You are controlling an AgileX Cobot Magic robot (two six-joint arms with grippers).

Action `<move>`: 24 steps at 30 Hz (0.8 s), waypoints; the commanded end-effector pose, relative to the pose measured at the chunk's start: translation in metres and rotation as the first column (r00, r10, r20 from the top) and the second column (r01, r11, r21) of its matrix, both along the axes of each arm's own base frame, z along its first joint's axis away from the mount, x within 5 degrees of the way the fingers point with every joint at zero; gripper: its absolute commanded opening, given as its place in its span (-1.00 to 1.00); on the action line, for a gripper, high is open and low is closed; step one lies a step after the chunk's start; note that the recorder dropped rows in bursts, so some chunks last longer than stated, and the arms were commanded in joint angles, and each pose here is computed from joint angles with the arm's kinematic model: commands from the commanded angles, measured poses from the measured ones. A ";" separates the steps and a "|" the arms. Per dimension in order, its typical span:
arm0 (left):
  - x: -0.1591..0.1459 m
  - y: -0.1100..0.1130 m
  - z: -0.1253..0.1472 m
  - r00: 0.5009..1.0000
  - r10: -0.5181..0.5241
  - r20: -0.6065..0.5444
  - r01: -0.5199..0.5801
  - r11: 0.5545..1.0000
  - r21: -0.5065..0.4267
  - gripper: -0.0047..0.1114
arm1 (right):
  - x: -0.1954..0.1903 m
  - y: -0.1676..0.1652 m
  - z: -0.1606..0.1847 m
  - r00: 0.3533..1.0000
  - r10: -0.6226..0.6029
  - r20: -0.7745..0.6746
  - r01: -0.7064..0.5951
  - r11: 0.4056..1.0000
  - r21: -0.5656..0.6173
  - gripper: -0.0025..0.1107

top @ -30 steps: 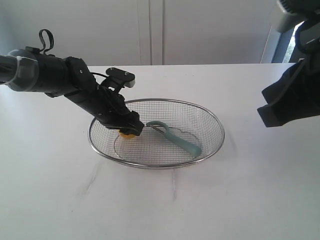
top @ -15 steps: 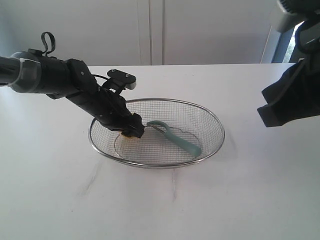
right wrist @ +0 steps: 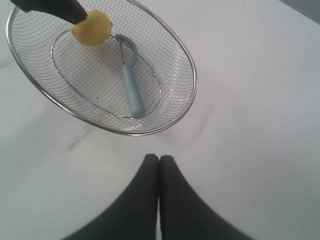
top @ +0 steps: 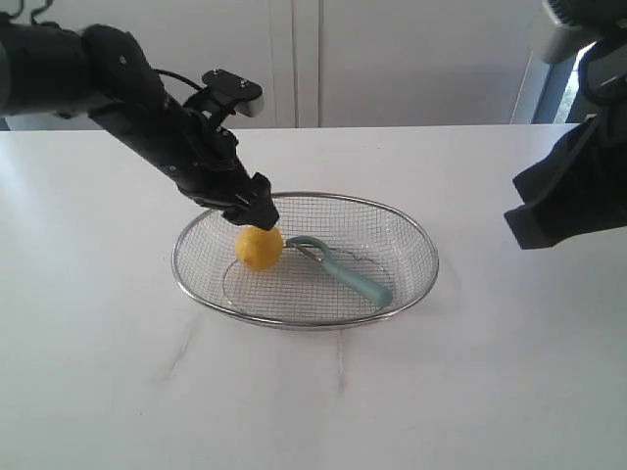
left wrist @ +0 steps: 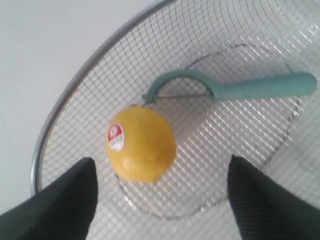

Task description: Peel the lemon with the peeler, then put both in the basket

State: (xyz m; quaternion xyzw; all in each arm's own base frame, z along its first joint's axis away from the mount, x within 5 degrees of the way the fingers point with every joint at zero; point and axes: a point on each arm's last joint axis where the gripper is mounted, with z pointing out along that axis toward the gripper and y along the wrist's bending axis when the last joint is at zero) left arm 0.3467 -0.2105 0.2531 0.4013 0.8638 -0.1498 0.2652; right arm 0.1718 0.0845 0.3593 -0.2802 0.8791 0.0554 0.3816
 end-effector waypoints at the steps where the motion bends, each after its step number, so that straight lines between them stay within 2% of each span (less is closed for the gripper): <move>1: -0.028 0.024 0.040 0.999 0.025 -0.031 -0.020 0.990 0.137 -0.06 | -0.007 -0.003 0.004 1.000 -0.005 0.016 0.005 1.000 0.020 -0.96; 4: -0.053 0.046 0.070 0.997 0.075 -0.036 -0.065 0.974 0.218 -0.55 | -0.014 -0.007 0.010 0.999 -0.004 0.046 0.002 0.999 0.032 -0.96; 6: -0.072 0.056 0.087 0.996 0.085 -0.025 -0.078 0.974 0.214 -0.84 | -0.020 -0.010 0.015 0.997 -0.005 0.076 0.002 0.999 0.039 -0.96; 7: -0.083 0.062 0.097 0.996 0.091 -0.002 -0.089 0.977 0.196 -0.92 | -0.025 -0.013 0.019 0.995 -0.007 0.102 0.002 0.999 0.046 -0.96; 10: -0.117 0.081 0.123 0.989 0.127 0.071 -0.135 0.983 0.124 -0.92 | -0.038 -0.022 0.026 0.983 -0.014 0.181 0.004 0.999 0.054 -0.96; 15: -0.197 0.124 0.154 0.962 0.185 0.202 -0.185 0.983 -0.018 -0.92 | -0.064 -0.038 0.017 0.960 -0.073 0.271 0.042 0.992 0.117 -0.96; 20: -0.263 0.159 0.149 0.912 0.241 0.332 -0.195 0.967 -0.166 -0.92 | -0.083 -0.047 -0.008 0.956 -0.112 0.273 0.065 0.983 0.174 -0.96; 24: -0.284 0.172 0.136 0.845 0.286 0.452 -0.171 0.945 -0.279 -0.92 | -0.087 -0.049 -0.017 0.955 -0.143 0.261 0.086 0.972 0.219 -0.96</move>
